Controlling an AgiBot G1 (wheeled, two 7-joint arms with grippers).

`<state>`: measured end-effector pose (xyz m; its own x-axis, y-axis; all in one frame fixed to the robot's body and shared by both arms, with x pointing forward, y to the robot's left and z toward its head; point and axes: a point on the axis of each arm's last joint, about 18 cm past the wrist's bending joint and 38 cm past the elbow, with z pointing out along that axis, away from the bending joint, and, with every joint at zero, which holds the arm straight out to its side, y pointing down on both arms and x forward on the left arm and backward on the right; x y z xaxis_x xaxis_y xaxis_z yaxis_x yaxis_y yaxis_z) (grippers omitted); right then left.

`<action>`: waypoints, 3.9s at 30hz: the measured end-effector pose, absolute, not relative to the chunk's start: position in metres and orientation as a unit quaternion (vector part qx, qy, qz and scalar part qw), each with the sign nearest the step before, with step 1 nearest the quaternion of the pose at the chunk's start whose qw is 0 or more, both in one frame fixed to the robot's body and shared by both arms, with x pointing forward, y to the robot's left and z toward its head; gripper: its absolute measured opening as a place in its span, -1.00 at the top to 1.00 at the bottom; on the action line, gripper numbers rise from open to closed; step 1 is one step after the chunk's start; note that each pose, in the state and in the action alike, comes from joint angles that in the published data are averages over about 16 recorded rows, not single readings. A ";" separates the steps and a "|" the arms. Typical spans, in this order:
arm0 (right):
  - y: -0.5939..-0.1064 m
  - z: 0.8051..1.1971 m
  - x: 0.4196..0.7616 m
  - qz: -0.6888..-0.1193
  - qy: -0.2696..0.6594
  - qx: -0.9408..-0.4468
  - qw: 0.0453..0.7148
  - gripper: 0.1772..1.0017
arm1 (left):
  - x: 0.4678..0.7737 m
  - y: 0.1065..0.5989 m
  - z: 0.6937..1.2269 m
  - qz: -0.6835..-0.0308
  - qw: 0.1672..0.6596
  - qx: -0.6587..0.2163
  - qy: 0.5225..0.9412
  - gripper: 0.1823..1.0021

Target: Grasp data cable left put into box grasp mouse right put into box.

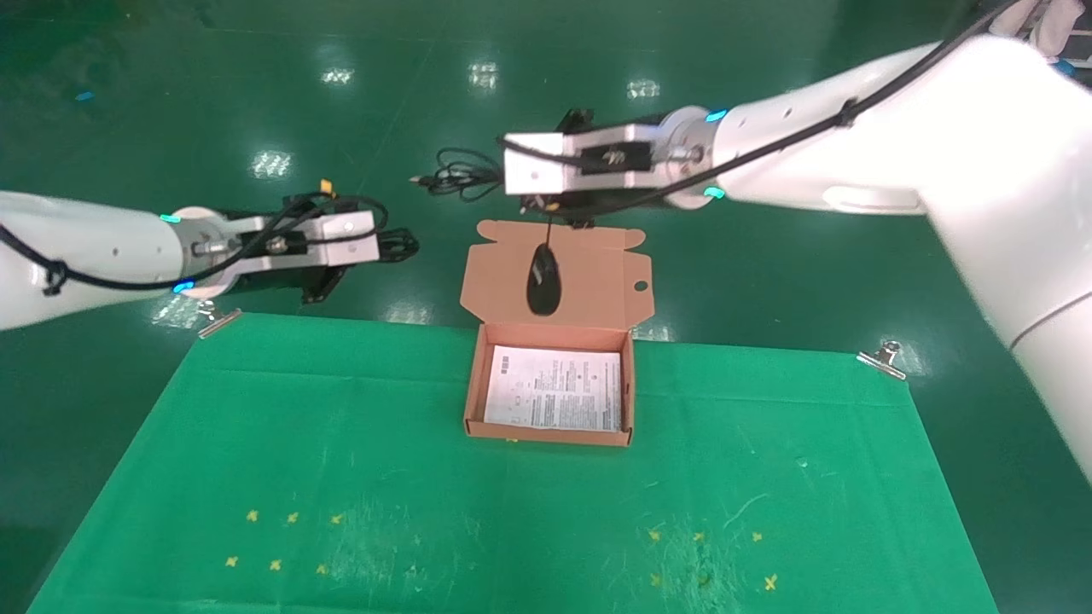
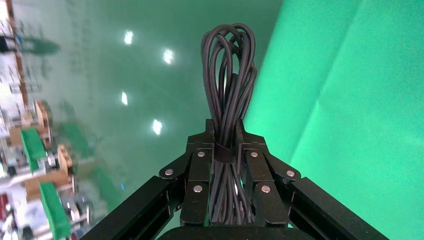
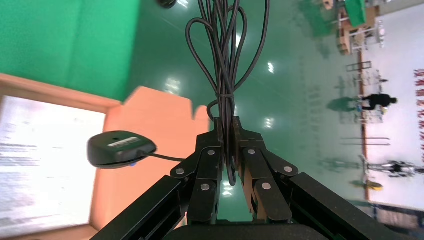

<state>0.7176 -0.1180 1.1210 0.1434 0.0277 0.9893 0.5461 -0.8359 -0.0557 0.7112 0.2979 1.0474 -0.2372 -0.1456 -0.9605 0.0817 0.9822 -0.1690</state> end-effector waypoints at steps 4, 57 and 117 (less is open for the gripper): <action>-0.110 1.101 0.722 -0.612 -0.198 -0.735 0.212 0.93 | 0.707 0.312 1.039 -0.072 0.610 -0.043 0.788 0.82; -0.143 0.973 0.760 -0.513 -0.015 -0.812 0.277 0.87 | 0.698 0.311 1.023 -0.055 0.601 -0.065 0.795 0.83; -0.318 1.080 0.662 -0.632 0.002 -0.747 0.204 -1.00 | 0.757 0.141 0.994 -0.207 0.625 0.083 0.748 0.29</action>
